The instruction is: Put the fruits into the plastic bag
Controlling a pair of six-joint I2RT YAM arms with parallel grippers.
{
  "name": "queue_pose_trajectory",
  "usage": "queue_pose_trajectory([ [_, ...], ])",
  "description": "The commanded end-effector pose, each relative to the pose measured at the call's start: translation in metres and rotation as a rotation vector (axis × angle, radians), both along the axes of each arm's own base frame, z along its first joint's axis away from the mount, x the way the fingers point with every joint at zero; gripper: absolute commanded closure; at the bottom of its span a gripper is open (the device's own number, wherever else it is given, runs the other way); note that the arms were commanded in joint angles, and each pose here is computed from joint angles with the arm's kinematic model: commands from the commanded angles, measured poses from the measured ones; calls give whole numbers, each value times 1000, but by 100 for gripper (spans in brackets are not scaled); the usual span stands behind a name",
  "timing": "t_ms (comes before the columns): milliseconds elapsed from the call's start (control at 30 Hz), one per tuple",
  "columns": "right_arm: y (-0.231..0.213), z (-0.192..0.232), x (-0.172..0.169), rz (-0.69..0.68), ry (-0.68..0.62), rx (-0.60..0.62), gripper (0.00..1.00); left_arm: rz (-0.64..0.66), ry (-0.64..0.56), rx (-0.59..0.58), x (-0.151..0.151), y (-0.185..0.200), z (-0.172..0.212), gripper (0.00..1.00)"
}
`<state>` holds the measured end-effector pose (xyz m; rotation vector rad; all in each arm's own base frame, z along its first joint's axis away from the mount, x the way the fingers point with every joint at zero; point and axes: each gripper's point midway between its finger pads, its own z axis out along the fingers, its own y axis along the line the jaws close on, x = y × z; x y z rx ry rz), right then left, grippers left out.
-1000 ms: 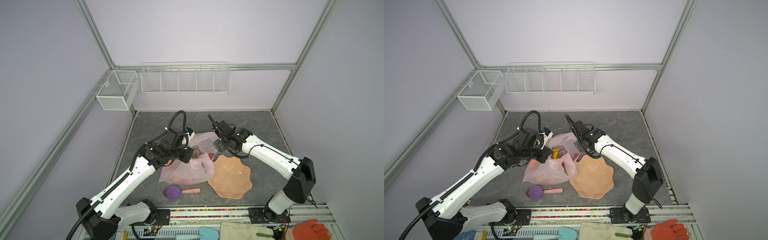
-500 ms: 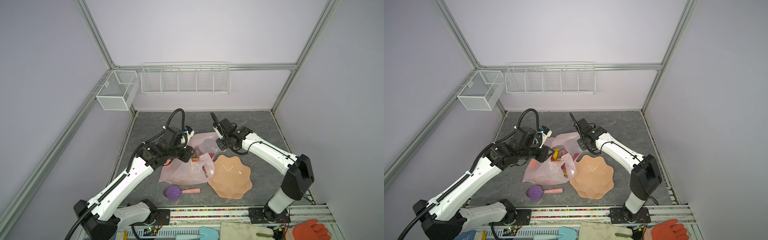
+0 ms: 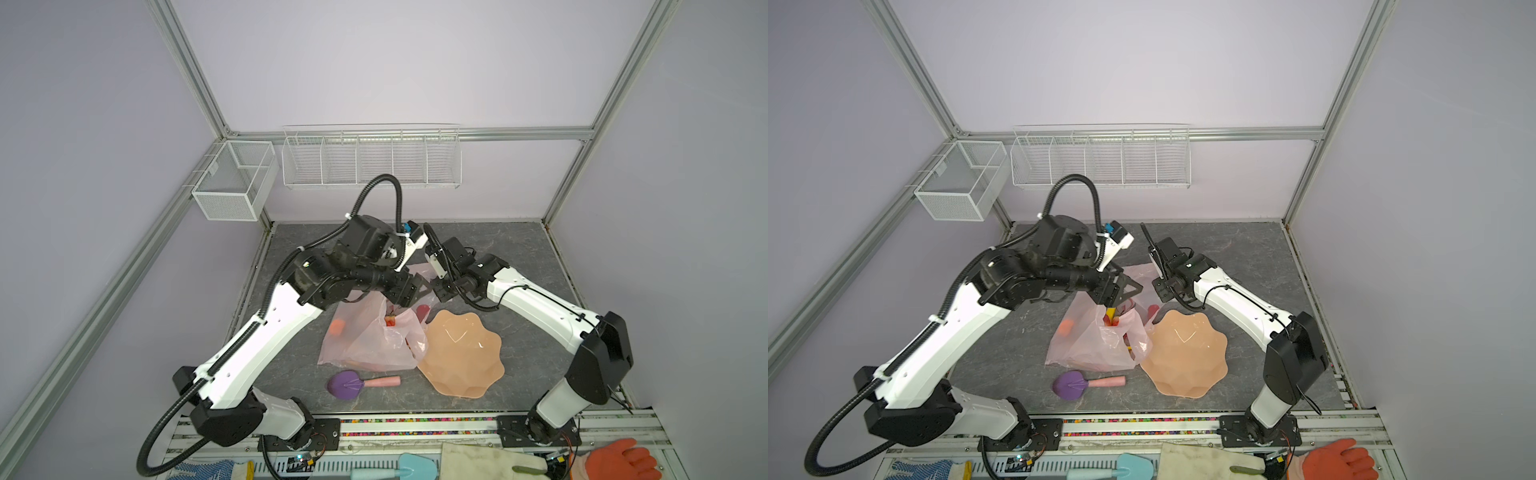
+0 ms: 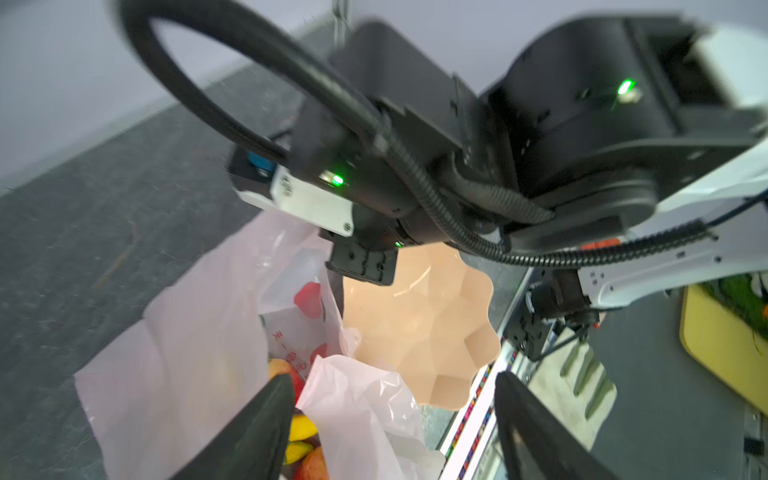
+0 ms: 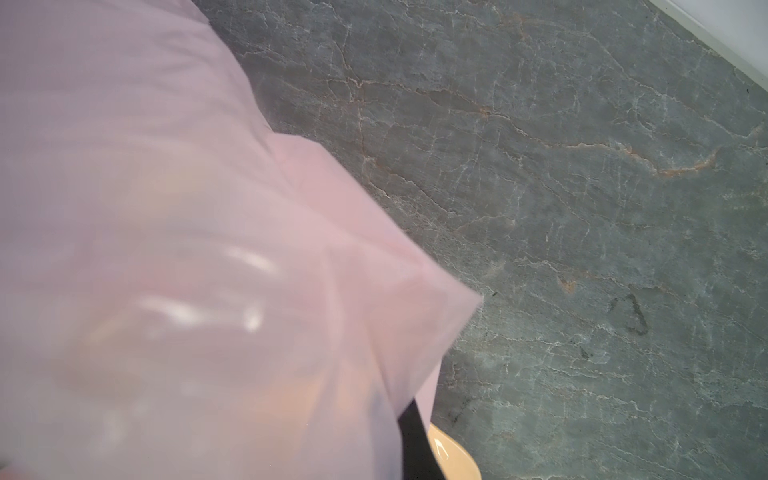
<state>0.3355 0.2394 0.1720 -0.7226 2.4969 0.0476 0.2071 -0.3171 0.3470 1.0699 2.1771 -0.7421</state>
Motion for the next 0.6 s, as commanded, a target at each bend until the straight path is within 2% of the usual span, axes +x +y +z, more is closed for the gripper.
queue_pose_trajectory([
  [0,-3,5,-5,-13,7,31,94,-63,100,196,-14,15,-51,23],
  [233,-4,5,-7,-13,19,38,94,-32,167,399,-7,21,-102,23],
  [267,-3,4,-7,-14,21,37,94,-34,179,417,-8,21,-108,18],
  [300,-3,4,-8,-15,23,37,94,-36,184,431,-8,21,-112,17],
  [567,-6,3,-9,-25,27,35,94,-43,234,528,-9,20,-143,16],
])
